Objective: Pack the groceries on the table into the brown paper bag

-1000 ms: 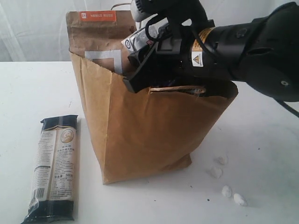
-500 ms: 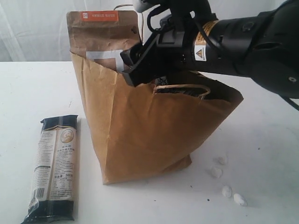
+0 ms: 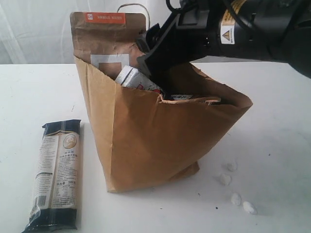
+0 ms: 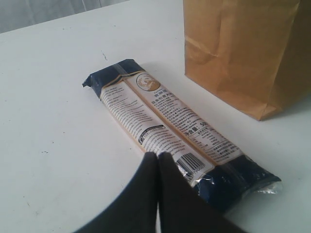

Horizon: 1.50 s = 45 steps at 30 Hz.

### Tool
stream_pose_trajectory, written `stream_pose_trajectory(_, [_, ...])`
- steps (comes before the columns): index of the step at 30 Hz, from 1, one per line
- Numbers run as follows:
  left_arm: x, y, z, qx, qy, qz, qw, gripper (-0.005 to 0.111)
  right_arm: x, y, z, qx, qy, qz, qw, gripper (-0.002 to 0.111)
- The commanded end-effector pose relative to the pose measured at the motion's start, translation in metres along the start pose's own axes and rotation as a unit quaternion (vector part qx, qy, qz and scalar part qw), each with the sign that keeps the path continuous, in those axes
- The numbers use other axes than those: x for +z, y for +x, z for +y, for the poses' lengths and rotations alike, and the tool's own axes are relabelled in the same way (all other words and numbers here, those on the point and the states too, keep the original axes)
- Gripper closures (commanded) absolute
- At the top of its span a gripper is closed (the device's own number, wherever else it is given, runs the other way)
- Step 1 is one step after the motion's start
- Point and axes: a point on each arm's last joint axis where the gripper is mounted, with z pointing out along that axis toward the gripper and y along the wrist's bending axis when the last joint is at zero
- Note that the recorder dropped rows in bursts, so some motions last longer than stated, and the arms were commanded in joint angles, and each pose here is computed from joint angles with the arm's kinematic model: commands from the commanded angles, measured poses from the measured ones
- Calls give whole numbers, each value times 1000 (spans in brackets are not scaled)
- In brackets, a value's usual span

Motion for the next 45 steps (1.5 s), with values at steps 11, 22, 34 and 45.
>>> stream_pose_trajectory(11, [0,1,0,-4,-2,-2,1000,107,-49,-18,-35,-17,101,53,993,41])
stream_pose_trajectory(22, [0,1,0,-4,-2,-2,1000,107,-159,-13,-72,87,257,107,957,46])
stream_pose_trajectory(34, [0,1,0,-4,-2,-2,1000,107,-169,76,-41,28,163,353,921,46])
stream_pose_trajectory(45, [0,1,0,-4,-2,-2,1000,107,-112,138,-7,-40,59,243,967,46])
